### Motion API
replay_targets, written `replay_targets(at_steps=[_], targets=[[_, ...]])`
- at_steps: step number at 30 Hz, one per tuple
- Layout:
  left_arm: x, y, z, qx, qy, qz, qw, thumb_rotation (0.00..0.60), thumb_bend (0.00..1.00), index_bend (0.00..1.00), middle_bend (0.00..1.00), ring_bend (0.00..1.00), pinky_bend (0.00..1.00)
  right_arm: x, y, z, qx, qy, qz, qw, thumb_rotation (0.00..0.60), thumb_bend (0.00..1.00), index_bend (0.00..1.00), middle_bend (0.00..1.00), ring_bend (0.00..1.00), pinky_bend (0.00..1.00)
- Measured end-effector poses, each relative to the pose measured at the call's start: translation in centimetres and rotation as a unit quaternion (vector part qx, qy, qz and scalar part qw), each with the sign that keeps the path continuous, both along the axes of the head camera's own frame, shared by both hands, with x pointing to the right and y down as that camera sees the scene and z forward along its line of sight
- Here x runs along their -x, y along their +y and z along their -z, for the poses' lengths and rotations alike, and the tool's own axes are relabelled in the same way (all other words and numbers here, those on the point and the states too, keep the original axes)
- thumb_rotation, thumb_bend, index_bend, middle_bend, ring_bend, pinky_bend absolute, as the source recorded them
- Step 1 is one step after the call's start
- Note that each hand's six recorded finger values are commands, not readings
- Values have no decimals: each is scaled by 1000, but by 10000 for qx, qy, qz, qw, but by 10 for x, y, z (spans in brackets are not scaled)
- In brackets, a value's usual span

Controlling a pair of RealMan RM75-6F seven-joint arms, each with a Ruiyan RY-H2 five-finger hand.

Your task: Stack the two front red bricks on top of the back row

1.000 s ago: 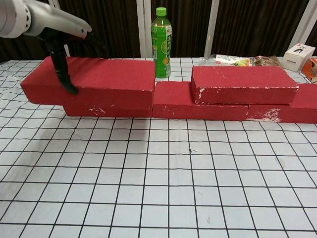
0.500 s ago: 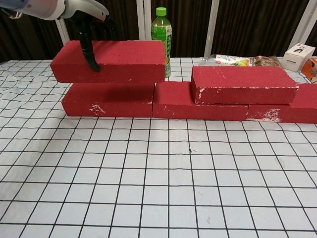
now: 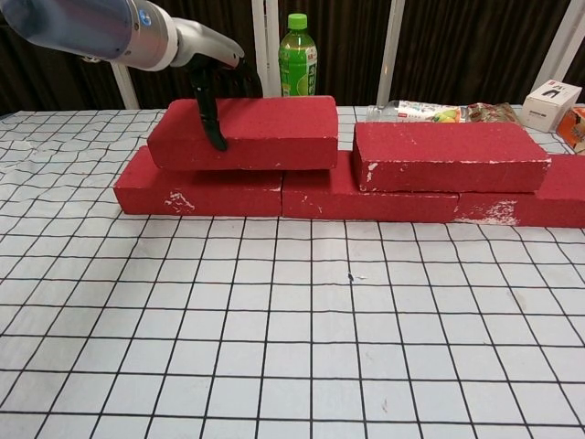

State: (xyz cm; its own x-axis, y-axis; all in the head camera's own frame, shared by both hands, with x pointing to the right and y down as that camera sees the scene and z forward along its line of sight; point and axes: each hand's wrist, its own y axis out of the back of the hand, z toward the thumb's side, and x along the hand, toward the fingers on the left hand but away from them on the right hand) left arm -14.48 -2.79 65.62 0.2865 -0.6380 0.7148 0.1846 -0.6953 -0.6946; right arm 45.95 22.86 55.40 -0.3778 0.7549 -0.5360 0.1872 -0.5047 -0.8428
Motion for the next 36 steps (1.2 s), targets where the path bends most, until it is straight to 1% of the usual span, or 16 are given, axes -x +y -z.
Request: replay_targets(at_steps=[3,7,14,24,36], targets=[[-2,0,-3,-2,-29,-18,10000,600,96,179,181,186,311,-1,0,-1,14,4,3,10000,600,154,0,0,0,0],[-4,1,-5,48,44,50,10000,600,96,178,181,186,311,-1,0,0,6,5,-7,10000,600,154,0,0,0,0],[-10,1,-3,40,64,16,10000,600,96,172,180,187,310,-1,0,0,12,1,-1,10000,600,153,0,0,0,0],[-14,1,-5,28,-26,-19,10000,600,96,172,180,187,310,-1,1,0,24,8,1,10000,600,154,0,0,0,0],[-22,4,-11,44,-25,-72,10000,600,96,169,180,187,311,-3,1,0,24,21,-16,10000,600,154,0,0,0,0]])
